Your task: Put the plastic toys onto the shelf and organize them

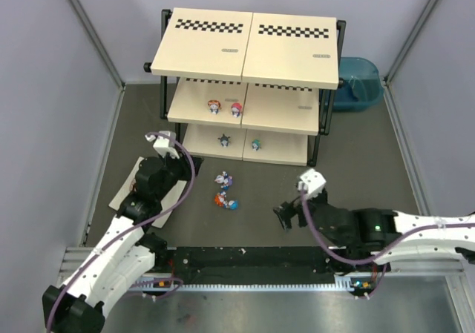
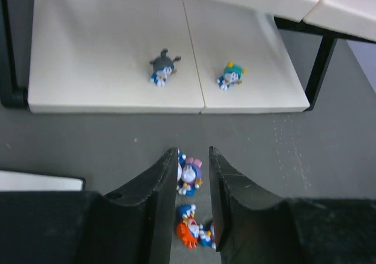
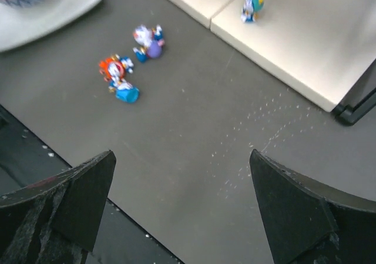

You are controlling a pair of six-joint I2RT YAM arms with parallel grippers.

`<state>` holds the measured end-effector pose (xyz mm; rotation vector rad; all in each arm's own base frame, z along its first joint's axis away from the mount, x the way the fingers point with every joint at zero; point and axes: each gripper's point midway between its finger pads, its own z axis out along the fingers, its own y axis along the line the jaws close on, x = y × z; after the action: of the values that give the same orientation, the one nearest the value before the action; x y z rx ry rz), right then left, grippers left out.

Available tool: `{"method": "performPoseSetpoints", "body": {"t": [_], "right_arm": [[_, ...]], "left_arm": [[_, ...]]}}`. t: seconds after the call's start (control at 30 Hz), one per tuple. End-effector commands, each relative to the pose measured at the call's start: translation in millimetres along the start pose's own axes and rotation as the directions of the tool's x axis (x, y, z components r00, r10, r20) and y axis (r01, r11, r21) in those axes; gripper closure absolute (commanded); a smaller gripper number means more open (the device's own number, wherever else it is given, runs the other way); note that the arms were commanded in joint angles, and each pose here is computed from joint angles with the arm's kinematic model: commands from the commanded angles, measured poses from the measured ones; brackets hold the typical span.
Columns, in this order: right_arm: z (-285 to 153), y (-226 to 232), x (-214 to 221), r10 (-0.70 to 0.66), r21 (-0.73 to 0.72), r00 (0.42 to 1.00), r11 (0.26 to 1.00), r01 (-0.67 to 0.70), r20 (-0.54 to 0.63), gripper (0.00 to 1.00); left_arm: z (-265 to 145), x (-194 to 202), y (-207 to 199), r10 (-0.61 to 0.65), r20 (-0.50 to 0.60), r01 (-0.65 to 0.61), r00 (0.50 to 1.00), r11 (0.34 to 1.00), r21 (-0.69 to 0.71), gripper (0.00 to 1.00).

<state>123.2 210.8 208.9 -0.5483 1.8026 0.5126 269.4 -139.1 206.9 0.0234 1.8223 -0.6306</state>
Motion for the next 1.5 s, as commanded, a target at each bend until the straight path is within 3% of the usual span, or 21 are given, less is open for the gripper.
{"method": "performPoseSetpoints", "body": {"t": [0.0, 0.1, 0.23, 0.37, 0.53, 0.63, 0.8, 0.83, 0.97, 1.23, 1.47], "right_arm": [[22, 33, 15, 0.054, -0.103, 0.985, 0.992, -0.071, -0.164, 0.01], [42, 50, 24, 0.045, -0.160, 0.973, 0.984, -0.083, -0.228, 0.01], [69, 64, 46, 0.018, -0.189, 0.933, 0.978, -0.092, -0.359, 0.01], [93, 73, 41, 0.039, -0.152, 0.935, 0.983, -0.099, -0.354, 0.01], [121, 82, 41, 0.183, -0.037, 0.916, 0.977, -0.209, -0.357, 0.01], [133, 91, 51, 0.291, 0.024, 0.883, 0.952, -0.304, -0.370, 0.02], [151, 98, 68, 0.469, 0.135, 0.807, 0.881, -0.452, -0.358, 0.24], [152, 97, 69, 0.491, 0.156, 0.798, 0.870, -0.468, -0.349, 0.34], [159, 93, 73, 0.550, 0.203, 0.777, 0.835, -0.511, -0.305, 0.47], [169, 79, 85, 0.643, 0.285, 0.720, 0.764, -0.579, -0.261, 0.60], [176, 77, 97, 0.666, 0.310, 0.695, 0.744, -0.592, -0.270, 0.64]], "left_arm": [[-6, 18, 0, -0.077, -0.043, 0.077, 0.996, 0.997, 0.004, 0.63], [-10, 29, -2, -0.124, -0.065, 0.125, 0.990, 0.992, 0.014, 0.50], [-17, 40, -4, -0.175, -0.080, 0.178, 0.981, 0.984, 0.030, 0.46], [-28, 51, -3, -0.212, -0.075, 0.215, 0.974, 0.976, 0.037, 0.41], [-37, 60, 4, -0.239, -0.088, 0.240, 0.967, 0.971, -0.002, 0.24], [-42, 64, 11, -0.254, -0.096, 0.251, 0.962, 0.967, -0.045, 0.20], [-48, 61, 11, -0.264, -0.081, 0.260, 0.961, 0.964, -0.054, 0.20], [-49, 60, 10, -0.265, -0.081, 0.262, 0.961, 0.964, -0.050, 0.20], [-55, 53, 6, -0.264, -0.061, 0.263, 0.963, 0.964, -0.033, 0.20], [-61, 49, 6, -0.261, -0.044, 0.260, 0.964, 0.965, -0.030, 0.19], [-63, 50, 7, -0.259, -0.044, 0.257, 0.965, 0.966, -0.038, 0.19]]}}
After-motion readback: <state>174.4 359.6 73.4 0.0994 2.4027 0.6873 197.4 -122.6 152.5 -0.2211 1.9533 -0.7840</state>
